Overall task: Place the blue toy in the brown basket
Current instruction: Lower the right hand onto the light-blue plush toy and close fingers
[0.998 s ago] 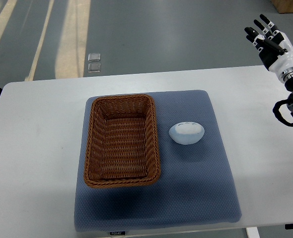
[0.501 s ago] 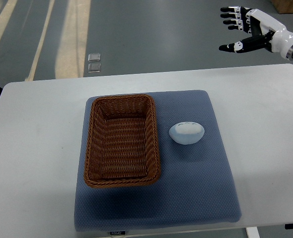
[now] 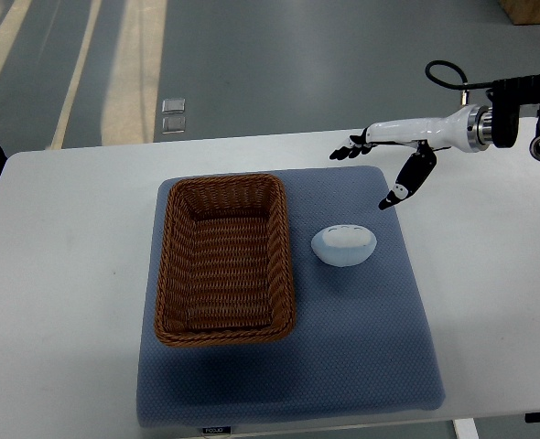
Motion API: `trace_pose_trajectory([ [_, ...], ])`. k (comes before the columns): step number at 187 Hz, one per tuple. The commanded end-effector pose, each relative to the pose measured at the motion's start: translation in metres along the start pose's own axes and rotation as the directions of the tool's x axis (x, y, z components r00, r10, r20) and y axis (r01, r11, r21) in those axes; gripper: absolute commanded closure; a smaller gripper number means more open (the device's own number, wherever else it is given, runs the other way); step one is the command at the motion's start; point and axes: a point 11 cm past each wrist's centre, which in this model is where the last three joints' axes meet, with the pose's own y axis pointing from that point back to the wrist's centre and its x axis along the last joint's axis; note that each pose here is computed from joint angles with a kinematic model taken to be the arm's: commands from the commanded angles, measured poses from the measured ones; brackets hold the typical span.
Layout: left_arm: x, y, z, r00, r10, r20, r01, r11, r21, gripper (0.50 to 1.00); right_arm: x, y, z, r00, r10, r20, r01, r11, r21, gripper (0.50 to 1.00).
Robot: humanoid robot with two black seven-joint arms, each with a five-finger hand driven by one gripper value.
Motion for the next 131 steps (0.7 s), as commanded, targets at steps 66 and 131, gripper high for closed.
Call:
trace_pose_trajectory([
  [66, 0.000, 0.000, 0.000, 1.000, 0.000, 0.000, 0.000, 1.000, 0.000, 0.500, -0.044, -0.049, -0.016, 0.982, -0.184, -0.045, 0.184, 0.983, 0.011, 0.595],
  [131, 0.000, 0.000, 0.000, 1.000, 0.000, 0.000, 0.000, 1.000, 0.000, 0.500, -0.060, -0.063, -0.005, 0.984, -0.175, -0.022, 0.175, 0.985, -0.009, 0.607],
])
